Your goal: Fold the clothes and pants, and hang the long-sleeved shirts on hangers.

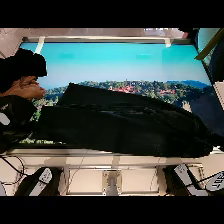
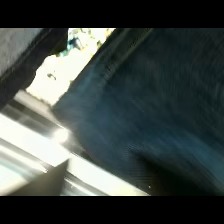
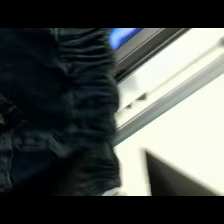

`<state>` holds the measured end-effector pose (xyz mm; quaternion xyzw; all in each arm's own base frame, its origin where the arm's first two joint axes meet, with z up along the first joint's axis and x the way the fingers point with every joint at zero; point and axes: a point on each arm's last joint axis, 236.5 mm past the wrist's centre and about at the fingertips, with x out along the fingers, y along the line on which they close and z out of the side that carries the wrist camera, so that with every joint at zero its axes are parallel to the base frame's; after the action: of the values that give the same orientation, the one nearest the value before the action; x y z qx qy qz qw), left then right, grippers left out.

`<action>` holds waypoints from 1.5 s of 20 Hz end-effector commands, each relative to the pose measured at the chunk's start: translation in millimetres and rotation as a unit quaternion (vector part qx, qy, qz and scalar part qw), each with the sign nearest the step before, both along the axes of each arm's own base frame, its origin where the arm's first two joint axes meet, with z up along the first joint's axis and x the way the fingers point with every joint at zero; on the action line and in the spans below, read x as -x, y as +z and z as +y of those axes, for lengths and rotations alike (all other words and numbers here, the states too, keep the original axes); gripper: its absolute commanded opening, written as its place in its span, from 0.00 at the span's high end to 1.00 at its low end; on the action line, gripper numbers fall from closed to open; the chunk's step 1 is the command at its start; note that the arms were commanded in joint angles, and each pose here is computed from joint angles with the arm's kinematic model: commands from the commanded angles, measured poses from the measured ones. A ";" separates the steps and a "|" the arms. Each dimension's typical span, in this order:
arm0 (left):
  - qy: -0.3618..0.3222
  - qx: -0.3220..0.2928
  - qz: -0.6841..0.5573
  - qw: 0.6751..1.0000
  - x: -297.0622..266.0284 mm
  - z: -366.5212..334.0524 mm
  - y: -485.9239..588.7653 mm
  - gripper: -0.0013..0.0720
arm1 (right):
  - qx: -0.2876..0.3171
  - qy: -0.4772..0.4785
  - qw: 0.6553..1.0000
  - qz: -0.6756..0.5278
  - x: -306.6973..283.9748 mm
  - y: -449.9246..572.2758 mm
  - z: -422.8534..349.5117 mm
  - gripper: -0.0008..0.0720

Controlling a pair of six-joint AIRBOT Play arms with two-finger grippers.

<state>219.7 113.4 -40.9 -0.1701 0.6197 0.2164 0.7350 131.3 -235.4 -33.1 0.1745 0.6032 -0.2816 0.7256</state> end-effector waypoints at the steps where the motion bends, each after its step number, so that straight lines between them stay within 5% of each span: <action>1: 0.002 0.009 0.012 1.000 5.5 -4.2 20.6 0.03 | 0.052 -0.022 0.998 -0.035 -16.1 50.3 -30.2 0.31; 5: -0.002 -0.047 -0.211 0.976 -81.0 14.5 139.2 0.02 | 0.129 -0.059 0.973 -0.184 -70.3 160.7 -64.6 0.31; 8: -0.082 -0.058 -0.352 0.930 -161.5 -0.1 210.9 0.03 | 0.086 -0.049 0.942 -0.322 -129.4 199.6 -43.8 0.31; 12: -0.193 0.072 -0.208 0.956 -235.9 -57.0 131.0 0.03 | 0.016 0.013 0.954 -0.300 -169.8 168.5 -3.5 0.31; 17: -0.228 0.273 -0.192 0.915 -326.9 -125.8 73.7 0.03 | -0.012 0.075 0.959 -0.272 -197.1 146.9 29.0 0.31; 30: -0.295 0.258 -0.156 0.907 -351.1 -114.1 -34.9 0.03 | -0.037 0.080 0.959 -0.271 -197.1 145.7 42.3 0.31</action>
<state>561.3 -3.5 -65.7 -0.2088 0.5663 -0.2051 0.7705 325.8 -196.7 110.8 0.2157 0.4099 -0.1485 0.8737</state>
